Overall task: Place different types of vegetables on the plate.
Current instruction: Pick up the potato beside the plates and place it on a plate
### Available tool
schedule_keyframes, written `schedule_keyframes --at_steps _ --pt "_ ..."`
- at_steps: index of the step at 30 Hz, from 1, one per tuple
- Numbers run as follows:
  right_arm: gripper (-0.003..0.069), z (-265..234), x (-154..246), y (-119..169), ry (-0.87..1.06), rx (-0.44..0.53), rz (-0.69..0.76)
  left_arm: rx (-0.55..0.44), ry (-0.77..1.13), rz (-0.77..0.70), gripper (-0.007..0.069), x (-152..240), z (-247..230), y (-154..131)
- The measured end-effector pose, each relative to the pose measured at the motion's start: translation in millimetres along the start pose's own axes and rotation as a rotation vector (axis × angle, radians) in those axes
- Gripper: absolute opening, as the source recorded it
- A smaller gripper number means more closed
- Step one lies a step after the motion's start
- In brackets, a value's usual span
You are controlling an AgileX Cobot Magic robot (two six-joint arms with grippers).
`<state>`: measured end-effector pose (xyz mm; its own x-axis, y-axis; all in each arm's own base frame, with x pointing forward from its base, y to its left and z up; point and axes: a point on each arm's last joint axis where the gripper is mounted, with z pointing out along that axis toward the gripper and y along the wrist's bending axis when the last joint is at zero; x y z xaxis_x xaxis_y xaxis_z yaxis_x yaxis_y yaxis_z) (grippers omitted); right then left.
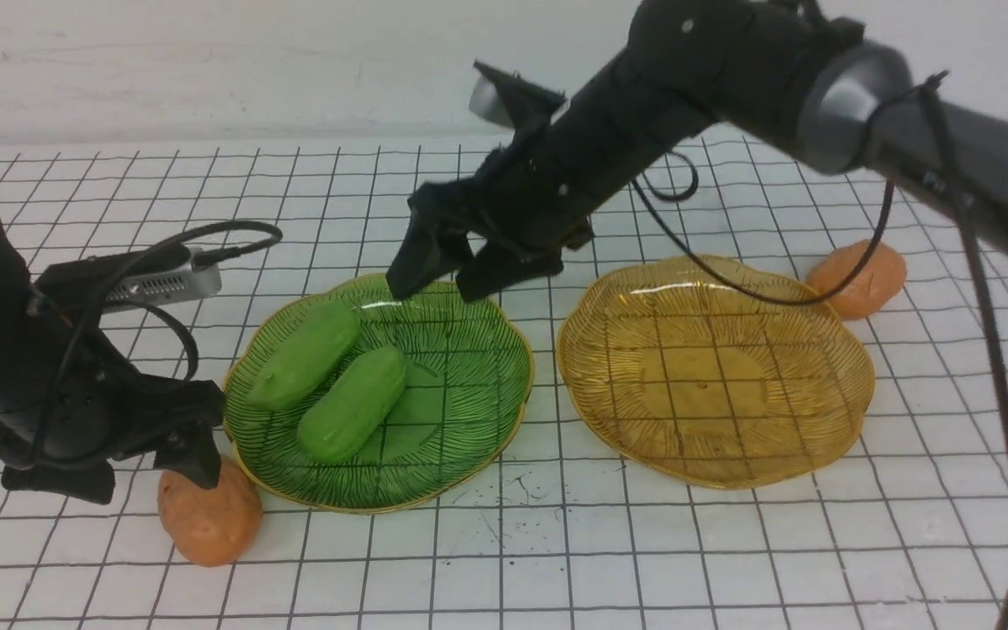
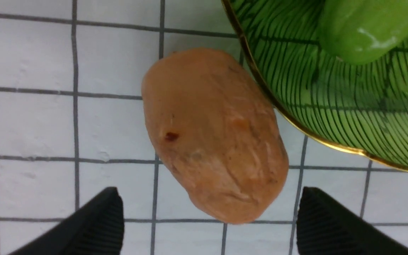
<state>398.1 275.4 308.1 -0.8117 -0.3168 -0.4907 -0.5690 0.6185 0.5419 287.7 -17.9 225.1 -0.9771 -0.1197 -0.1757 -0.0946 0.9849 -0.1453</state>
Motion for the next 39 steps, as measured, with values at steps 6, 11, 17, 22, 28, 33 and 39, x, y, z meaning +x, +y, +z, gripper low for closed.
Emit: schedule_keyframes --at_steps 6,11,17,22,28,33,39 --pt "0.0487 -11.8 -4.9 5.1 -0.023 0.028 -0.022 0.002 0.016 -0.013 0.0591 -5.5 16.3 0.8" --pt "0.0484 -11.9 -3.8 2.6 -0.011 0.055 -0.026 -0.004 0.011 -0.018 0.0591 -11.2 30.4 2.3" --pt "0.0484 -12.0 -3.6 0.9 -0.007 0.074 -0.035 0.001 0.016 -0.031 0.0591 -15.0 41.0 2.6" --pt "0.0484 -12.0 -3.6 0.7 -0.007 0.076 -0.035 0.001 0.034 -0.033 0.0567 -14.3 42.1 2.5" --pt "0.0484 -12.9 -3.8 0.7 -0.009 0.076 -0.024 -0.018 0.08 -0.016 0.0533 -11.3 41.3 4.0" --pt "0.0484 -35.8 -7.3 -0.1 -0.046 0.104 -0.013 -0.098 0.156 0.05 0.0533 0.2 28.9 11.0" --pt "0.0484 -130.4 -13.0 -26.3 -0.201 0.355 0.017 -0.097 -0.052 0.09 0.0533 4.9 -45.7 3.1"
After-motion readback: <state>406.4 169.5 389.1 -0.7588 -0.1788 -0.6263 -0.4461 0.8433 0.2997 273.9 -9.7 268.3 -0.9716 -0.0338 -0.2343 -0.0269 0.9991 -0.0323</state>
